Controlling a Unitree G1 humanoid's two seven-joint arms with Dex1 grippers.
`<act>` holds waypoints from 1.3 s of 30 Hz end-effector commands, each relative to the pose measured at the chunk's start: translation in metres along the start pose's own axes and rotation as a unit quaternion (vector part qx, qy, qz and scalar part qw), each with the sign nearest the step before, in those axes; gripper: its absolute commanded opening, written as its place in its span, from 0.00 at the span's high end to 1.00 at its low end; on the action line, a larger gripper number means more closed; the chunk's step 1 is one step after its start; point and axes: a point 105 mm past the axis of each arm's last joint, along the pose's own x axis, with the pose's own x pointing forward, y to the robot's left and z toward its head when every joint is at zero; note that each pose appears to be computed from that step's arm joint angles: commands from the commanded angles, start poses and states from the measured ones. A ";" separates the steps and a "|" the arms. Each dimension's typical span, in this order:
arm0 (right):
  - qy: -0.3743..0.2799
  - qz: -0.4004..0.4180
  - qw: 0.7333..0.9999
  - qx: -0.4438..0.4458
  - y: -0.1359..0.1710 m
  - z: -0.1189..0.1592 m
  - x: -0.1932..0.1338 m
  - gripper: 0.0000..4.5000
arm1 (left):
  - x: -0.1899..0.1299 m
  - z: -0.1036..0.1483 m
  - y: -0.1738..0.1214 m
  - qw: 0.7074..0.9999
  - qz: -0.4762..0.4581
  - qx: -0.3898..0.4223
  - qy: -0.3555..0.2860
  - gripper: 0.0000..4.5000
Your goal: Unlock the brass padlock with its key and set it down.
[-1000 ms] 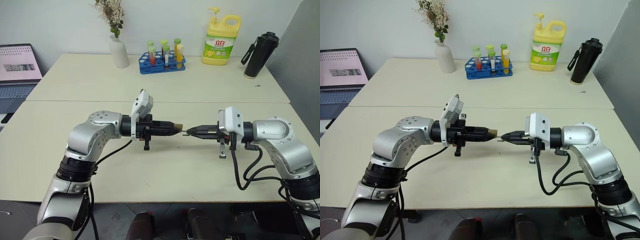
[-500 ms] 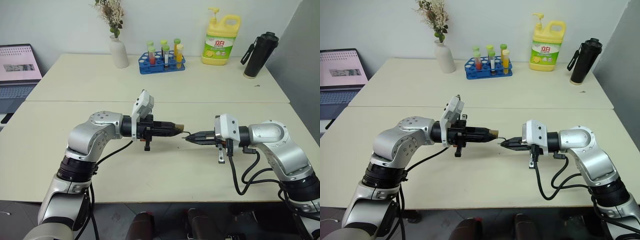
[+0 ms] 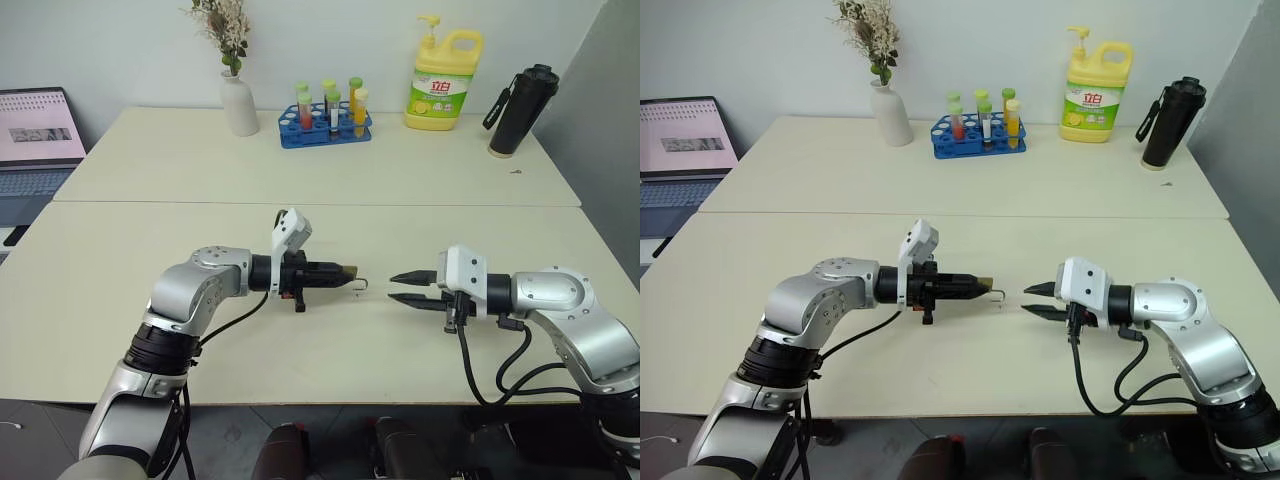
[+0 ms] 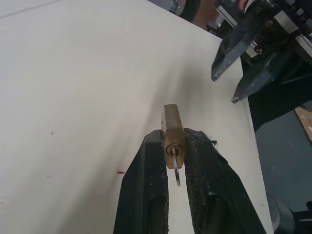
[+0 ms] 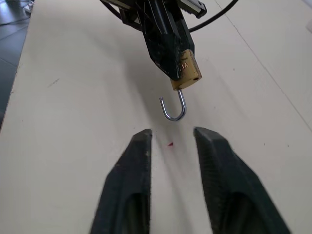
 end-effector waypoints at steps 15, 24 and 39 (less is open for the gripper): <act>-0.016 0.001 1.000 0.003 0.012 0.021 -0.004 0.00 | 0.024 -0.013 0.010 1.000 0.024 0.007 0.012 0.97; -0.014 -0.001 1.000 0.004 0.012 0.015 -0.003 0.00 | 0.028 -0.010 0.019 1.000 0.024 -0.002 0.009 0.97; 0.004 -0.019 1.000 0.020 0.010 0.004 -0.006 0.00 | -0.012 0.033 0.028 0.981 0.071 0.179 -0.017 0.07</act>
